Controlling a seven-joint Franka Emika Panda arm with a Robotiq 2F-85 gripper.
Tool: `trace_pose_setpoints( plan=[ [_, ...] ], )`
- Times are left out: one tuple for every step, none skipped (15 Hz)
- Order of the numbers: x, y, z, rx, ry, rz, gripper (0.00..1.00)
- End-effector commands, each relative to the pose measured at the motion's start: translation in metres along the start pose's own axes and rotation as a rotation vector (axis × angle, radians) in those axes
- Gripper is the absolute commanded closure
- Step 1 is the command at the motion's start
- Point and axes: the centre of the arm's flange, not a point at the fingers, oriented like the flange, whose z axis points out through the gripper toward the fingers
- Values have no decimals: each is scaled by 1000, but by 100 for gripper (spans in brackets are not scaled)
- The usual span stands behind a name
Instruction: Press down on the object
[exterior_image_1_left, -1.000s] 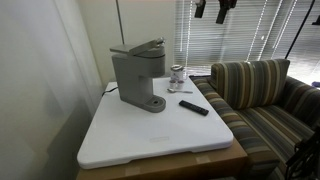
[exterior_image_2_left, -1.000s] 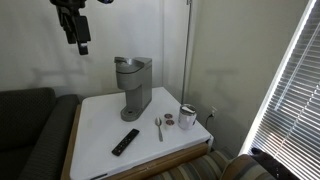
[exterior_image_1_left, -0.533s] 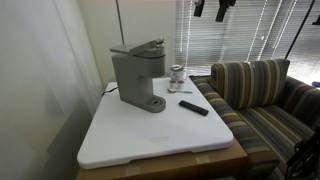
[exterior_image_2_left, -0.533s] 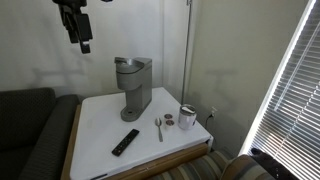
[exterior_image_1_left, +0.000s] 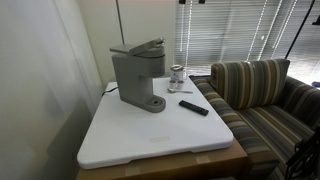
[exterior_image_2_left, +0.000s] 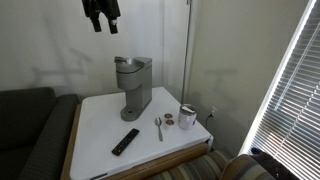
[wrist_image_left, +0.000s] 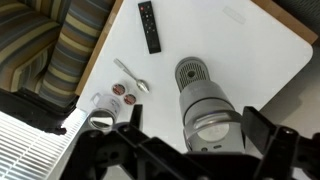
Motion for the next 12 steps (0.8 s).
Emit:
trace_pose_setpoints(
  plan=[
    [64, -20, -6, -6, 33, -160, 0],
    [75, -28, -3, 5, 39, -198, 0],
    [83, -34, -1, 11, 42, -229, 0],
    [90, -41, 4, 20, 40, -253, 0],
    [96, -47, 9, 24, 36, -275, 25],
    [100, -52, 16, 25, 28, -284, 27],
    [103, -57, 22, 30, 21, -295, 34],
    [106, -61, 28, 31, 10, -296, 42],
    [108, -65, 35, 31, 2, -295, 48],
    [109, -67, 41, 30, -9, -293, 55],
    [111, -69, 46, 30, -21, -292, 62],
    [111, -70, 51, 27, -30, -286, 68]
  ],
)
